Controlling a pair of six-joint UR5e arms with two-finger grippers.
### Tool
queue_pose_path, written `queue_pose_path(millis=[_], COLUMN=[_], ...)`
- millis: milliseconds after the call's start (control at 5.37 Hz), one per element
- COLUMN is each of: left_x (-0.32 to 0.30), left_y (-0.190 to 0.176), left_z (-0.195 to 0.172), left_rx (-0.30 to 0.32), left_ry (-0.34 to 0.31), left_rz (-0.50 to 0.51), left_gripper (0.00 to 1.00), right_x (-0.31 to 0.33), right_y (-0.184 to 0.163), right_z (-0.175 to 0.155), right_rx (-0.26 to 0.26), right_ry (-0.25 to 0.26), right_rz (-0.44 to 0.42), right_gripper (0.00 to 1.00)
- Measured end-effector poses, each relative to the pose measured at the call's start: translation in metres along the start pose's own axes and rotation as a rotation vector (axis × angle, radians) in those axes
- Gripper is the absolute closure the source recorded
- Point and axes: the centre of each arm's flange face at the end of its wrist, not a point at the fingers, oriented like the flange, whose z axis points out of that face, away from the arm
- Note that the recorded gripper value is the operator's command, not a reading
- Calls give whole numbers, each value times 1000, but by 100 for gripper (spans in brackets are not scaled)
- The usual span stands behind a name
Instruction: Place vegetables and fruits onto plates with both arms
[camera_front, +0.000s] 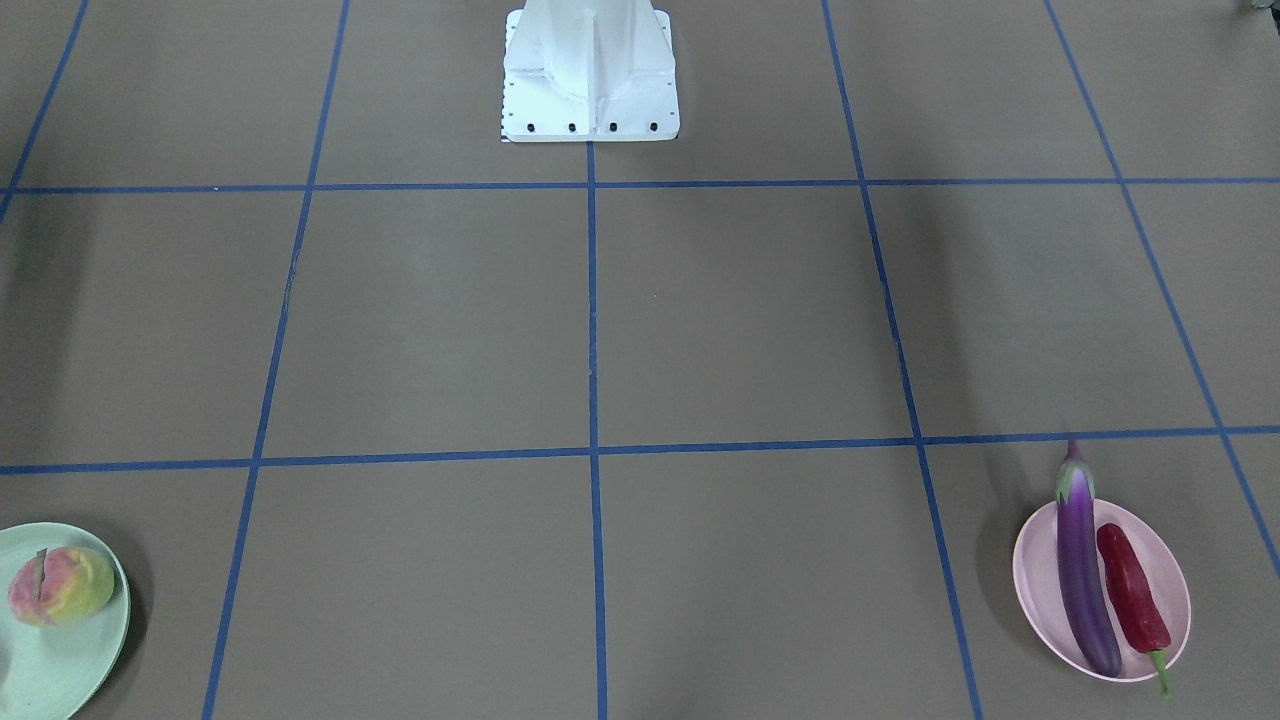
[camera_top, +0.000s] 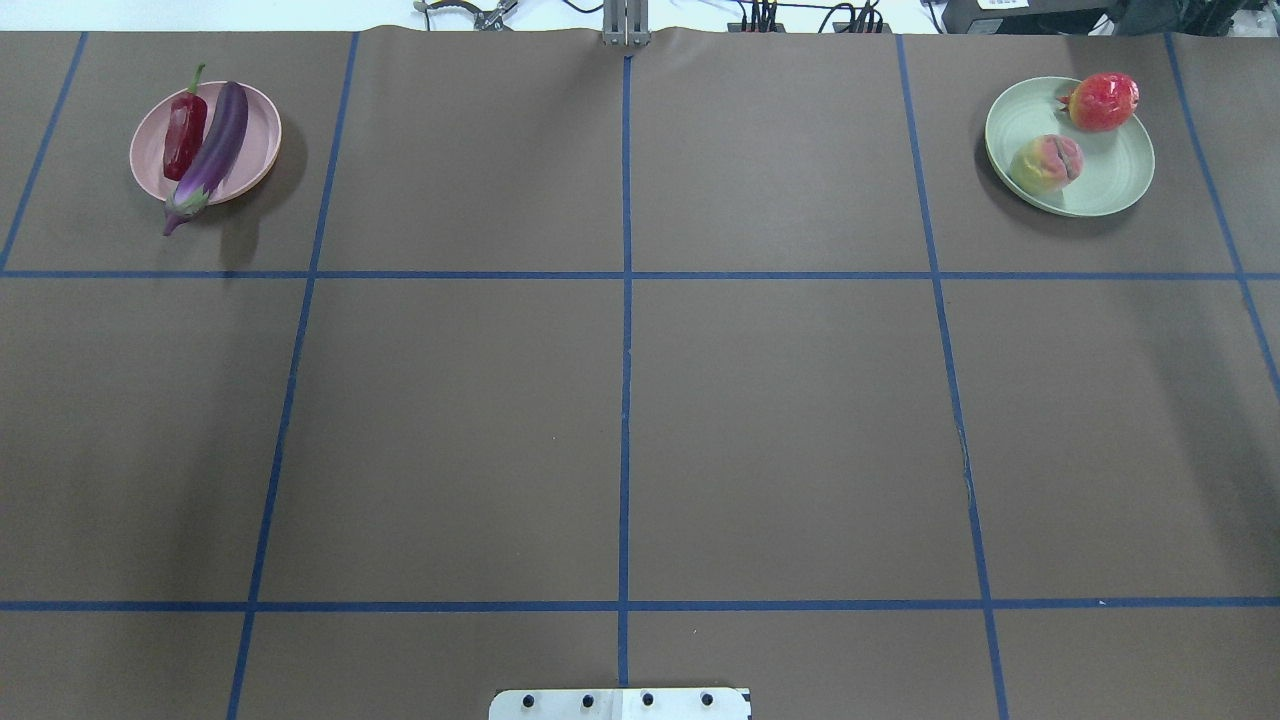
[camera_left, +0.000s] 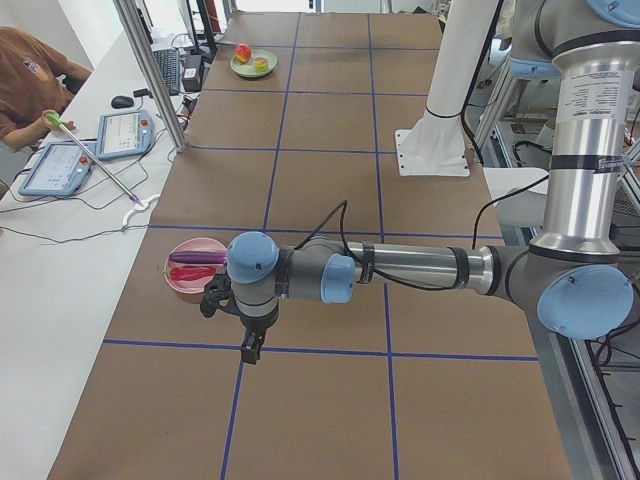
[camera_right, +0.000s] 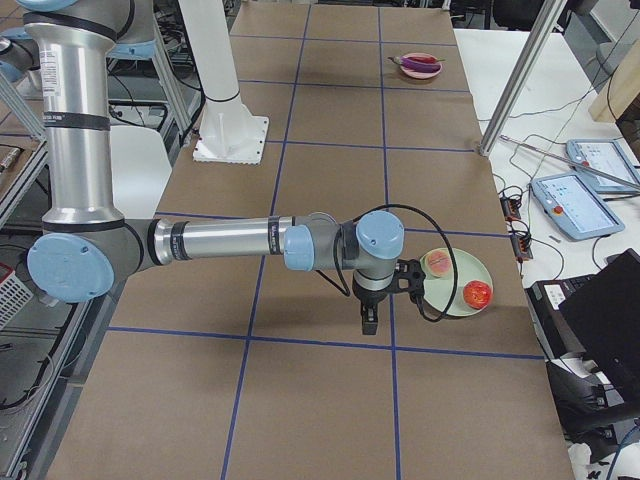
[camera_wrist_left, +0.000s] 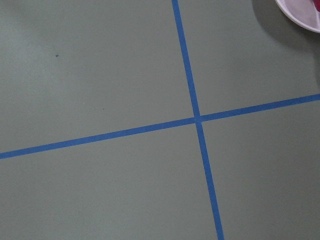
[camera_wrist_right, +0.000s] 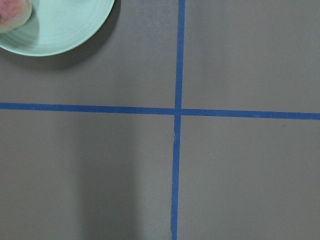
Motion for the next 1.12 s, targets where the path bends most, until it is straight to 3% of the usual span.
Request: queue_pose_path(millis=[1117], left_x=[7], left_y=[-8], left_z=[5], left_rx=[-13], left_ry=[3], left_rz=[12], left_gripper=[0], right_x=[0], right_y=[-1], right_z=[0], right_rx=[4], right_ry=[-3], right_rz=[-4], right_gripper=[0])
